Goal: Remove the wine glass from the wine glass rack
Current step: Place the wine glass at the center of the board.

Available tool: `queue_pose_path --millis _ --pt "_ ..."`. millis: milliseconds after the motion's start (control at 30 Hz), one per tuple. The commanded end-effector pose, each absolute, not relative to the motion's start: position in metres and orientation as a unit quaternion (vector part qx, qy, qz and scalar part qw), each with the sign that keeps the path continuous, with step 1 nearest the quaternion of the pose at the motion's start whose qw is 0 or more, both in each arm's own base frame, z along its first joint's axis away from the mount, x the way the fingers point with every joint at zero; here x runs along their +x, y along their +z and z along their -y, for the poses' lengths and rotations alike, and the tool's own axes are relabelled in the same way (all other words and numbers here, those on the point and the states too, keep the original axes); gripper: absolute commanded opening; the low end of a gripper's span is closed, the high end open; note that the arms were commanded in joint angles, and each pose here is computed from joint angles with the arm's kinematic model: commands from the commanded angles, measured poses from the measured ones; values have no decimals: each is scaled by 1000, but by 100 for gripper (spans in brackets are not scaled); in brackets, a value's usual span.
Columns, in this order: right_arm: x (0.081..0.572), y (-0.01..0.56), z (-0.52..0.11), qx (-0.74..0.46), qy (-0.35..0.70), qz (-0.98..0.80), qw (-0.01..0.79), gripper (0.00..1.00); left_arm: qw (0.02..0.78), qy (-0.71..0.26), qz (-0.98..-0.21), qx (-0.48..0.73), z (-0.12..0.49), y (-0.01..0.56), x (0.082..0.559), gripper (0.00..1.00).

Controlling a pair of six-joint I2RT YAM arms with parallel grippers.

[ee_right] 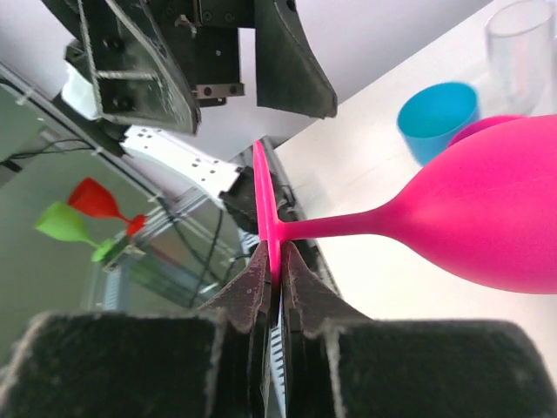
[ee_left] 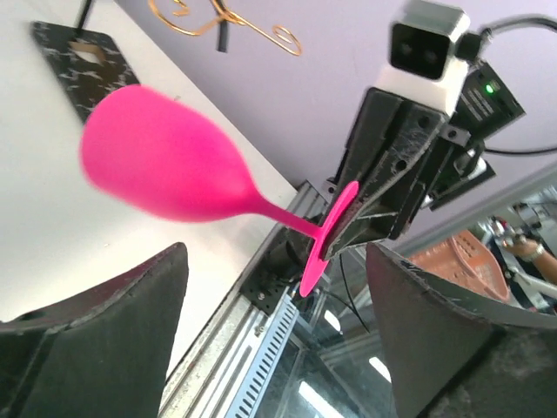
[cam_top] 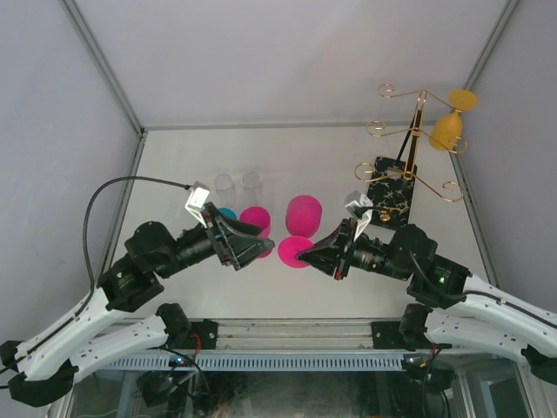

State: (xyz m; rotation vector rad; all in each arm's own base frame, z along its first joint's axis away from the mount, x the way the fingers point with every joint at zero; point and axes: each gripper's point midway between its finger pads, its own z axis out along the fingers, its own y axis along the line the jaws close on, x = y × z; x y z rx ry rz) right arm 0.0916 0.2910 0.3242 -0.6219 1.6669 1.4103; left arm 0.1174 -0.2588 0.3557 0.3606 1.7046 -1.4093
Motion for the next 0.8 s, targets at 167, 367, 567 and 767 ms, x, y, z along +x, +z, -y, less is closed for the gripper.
queue_pose_path --millis 167,367,567,767 --pt "88 294 -288 -466 344 -581 572 0 523 -499 -689 54 202 374 137 94" --pt "79 266 -290 -604 159 -497 602 0 532 -487 -691 41 191 374 138 95" --pt "80 243 -293 -640 85 -478 596 0 530 -482 -696 40 189 374 138 95" --pt "77 214 -297 -682 46 -454 571 0 522 -467 -712 40 192 365 142 97"
